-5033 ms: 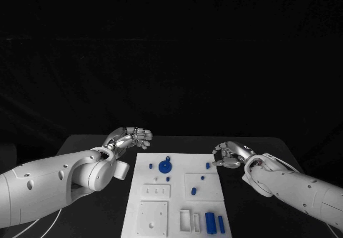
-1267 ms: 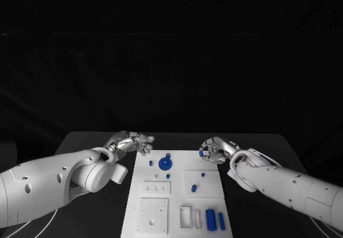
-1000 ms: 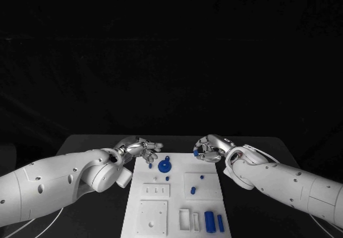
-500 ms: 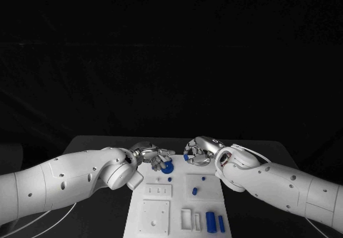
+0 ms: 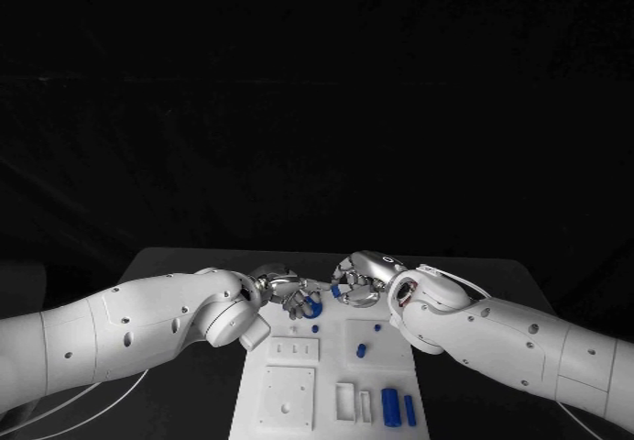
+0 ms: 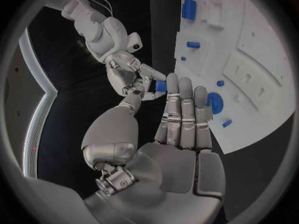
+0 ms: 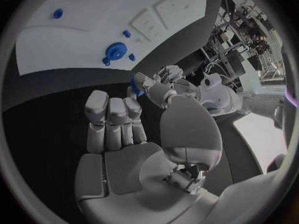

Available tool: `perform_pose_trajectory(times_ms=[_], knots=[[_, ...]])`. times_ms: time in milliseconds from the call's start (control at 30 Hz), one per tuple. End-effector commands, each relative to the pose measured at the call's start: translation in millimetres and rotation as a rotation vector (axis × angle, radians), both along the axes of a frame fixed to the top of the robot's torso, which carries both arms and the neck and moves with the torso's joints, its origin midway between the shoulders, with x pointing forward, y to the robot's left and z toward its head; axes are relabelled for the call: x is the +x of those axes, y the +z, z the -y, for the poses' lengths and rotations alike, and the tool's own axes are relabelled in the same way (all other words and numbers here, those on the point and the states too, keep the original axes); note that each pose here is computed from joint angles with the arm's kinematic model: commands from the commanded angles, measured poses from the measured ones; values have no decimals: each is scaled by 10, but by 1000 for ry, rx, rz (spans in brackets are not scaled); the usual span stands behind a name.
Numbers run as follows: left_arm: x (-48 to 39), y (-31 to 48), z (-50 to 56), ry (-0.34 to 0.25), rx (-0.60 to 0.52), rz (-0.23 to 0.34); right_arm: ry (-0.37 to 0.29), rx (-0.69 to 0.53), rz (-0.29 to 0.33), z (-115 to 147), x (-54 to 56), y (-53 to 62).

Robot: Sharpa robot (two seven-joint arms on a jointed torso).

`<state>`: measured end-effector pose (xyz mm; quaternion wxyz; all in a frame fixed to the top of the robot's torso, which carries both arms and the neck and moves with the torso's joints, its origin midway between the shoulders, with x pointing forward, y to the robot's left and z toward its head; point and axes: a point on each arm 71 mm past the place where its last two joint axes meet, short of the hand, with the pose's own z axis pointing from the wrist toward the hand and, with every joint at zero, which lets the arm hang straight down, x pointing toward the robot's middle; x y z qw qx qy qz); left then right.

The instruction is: Assemble the parts on the task board

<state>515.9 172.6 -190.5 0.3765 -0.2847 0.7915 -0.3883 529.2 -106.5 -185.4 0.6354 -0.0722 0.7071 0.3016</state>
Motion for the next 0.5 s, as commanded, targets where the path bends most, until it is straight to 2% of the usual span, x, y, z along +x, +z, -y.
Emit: perform_pose_trajectory(times_ms=[33, 500], knots=[[-11, -7, 25, -19, 21, -11, 10, -24, -4, -35, -21, -6], [-22, -11, 72, -29, 27, -17, 43, -14, -5, -161, -93, 19]])
